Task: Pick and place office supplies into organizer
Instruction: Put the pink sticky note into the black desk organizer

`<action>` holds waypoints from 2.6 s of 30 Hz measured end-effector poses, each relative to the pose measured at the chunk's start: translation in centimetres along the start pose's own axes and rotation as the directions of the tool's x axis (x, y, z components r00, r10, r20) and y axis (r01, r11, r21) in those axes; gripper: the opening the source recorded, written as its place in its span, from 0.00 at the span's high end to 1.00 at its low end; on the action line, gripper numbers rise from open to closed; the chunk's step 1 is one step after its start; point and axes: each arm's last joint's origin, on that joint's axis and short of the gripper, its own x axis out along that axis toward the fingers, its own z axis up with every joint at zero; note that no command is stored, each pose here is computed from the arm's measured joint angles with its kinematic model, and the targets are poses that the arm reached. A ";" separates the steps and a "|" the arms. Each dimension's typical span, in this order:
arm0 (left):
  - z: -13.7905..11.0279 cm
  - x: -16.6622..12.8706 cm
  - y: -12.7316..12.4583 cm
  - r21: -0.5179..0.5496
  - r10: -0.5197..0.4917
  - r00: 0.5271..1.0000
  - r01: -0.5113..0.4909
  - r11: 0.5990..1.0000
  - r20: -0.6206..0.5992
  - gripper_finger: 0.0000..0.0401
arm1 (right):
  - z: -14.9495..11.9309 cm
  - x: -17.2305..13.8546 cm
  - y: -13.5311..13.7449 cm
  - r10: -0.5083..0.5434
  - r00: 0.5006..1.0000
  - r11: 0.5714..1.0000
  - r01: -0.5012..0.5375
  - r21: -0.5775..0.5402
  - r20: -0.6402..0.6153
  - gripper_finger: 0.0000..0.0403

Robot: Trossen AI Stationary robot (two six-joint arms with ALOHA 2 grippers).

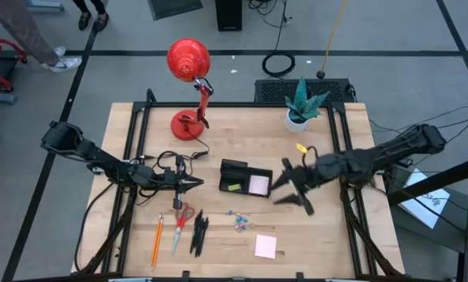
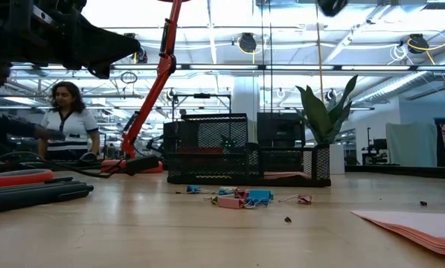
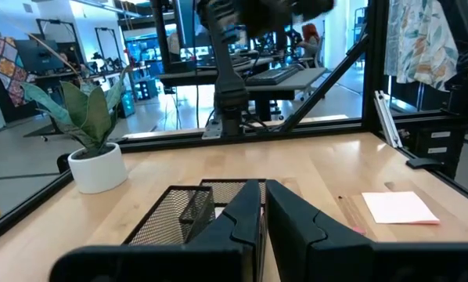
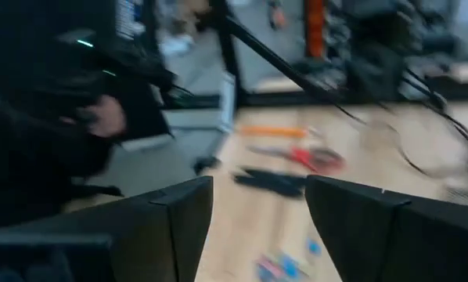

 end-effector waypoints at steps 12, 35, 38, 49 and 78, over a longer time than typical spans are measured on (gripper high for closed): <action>0.0 0.0 0.0 -0.011 0.000 1.000 0.000 1.000 0.000 0.92 | -2.9 1.2 6.3 0.074 0.994 0.992 -0.082 -0.100 -0.082 0.46; 0.0 0.0 0.0 -0.018 0.000 1.000 0.000 1.000 0.000 0.92 | -11.1 1.8 4.7 -0.103 0.967 0.983 0.063 -0.173 -0.232 0.58; 0.0 0.0 0.0 -0.012 0.000 1.000 0.000 1.000 0.000 0.92 | -12.3 2.2 4.5 -0.102 0.959 0.994 0.088 -0.062 -0.264 0.56; 0.0 0.0 0.0 -0.029 -0.001 1.000 0.001 1.000 0.001 0.92 | -14.2 6.0 5.2 -0.056 0.956 0.985 0.100 0.140 -0.289 0.30; -0.3 0.0 0.0 -0.031 -0.004 1.000 0.004 1.000 -0.027 0.92 | -14.3 12.8 8.7 -0.143 0.722 0.888 0.395 0.234 -0.677 0.14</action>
